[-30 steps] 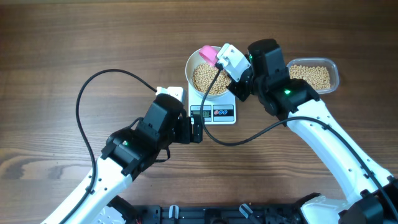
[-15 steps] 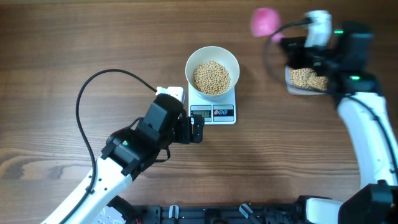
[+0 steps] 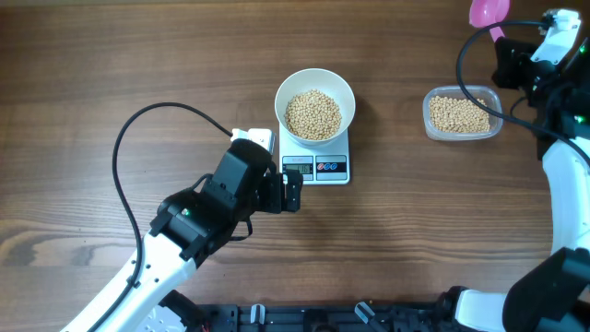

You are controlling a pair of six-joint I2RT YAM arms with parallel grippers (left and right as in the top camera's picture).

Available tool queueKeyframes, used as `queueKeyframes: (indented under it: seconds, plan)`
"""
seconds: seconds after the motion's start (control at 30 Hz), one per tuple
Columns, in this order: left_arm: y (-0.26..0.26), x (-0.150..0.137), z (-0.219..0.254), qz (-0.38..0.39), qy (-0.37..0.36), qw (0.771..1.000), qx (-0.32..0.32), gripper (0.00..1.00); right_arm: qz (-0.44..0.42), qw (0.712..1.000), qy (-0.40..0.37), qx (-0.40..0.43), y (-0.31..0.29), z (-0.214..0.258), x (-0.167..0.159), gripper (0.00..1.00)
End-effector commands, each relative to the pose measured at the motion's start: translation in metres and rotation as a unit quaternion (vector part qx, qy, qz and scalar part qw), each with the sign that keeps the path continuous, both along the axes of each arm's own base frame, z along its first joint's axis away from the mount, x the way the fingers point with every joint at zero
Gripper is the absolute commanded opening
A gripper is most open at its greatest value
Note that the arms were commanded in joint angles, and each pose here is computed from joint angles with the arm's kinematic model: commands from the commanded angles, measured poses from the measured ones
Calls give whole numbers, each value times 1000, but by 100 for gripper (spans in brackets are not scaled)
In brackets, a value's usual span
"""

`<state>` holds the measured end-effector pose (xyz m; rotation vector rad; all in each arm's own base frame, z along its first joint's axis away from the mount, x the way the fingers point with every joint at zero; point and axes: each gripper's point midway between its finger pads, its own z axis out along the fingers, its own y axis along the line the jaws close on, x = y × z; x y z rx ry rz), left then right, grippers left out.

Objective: Scoop item into bowl and weigh 150g on scale
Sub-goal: 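Move the empty scoop back to the soybean tub with the right gripper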

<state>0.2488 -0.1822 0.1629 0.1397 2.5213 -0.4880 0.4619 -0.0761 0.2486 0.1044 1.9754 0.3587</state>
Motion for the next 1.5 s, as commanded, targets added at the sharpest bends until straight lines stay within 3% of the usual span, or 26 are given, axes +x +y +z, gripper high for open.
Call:
queueKeyframes:
  seconds: [0.0, 0.13, 0.37, 0.47, 0.6, 0.77, 0.97, 1.2, 1.47]
  plan:
    - [-3, 0, 1, -2, 1, 1000, -4, 100, -12, 1000, -8, -14, -8, 0, 8, 4]
    - [-3, 0, 1, -2, 1, 1000, -4, 100, -39, 999, 6, -21, -17, -5, 7, 4]
    - [-3, 0, 1, -2, 1, 1000, -4, 100, -14, 989, 130, 74, 10, -51, -25, 4]
    - [-3, 0, 1, -2, 1, 1000, -4, 100, 32, 988, 151, 11, 14, -65, -38, 5]
    - [-3, 0, 1, -2, 1, 1000, -4, 100, 18, 975, 218, -31, 5, -91, -61, 4]
    - [-3, 0, 1, -2, 1, 1000, -4, 100, 8, 979, 188, -75, 0, -62, -69, 4]
    - [-3, 0, 1, -2, 1, 1000, -4, 100, 38, 944, 308, -109, -1, -108, -112, 4]
    - [-3, 0, 1, -2, 1, 1000, -4, 100, -13, 927, 339, -162, -31, -127, -107, 4]
    - [-3, 0, 1, -2, 1, 1000, -4, 100, 44, 918, 364, -154, 5, -152, -101, 4]
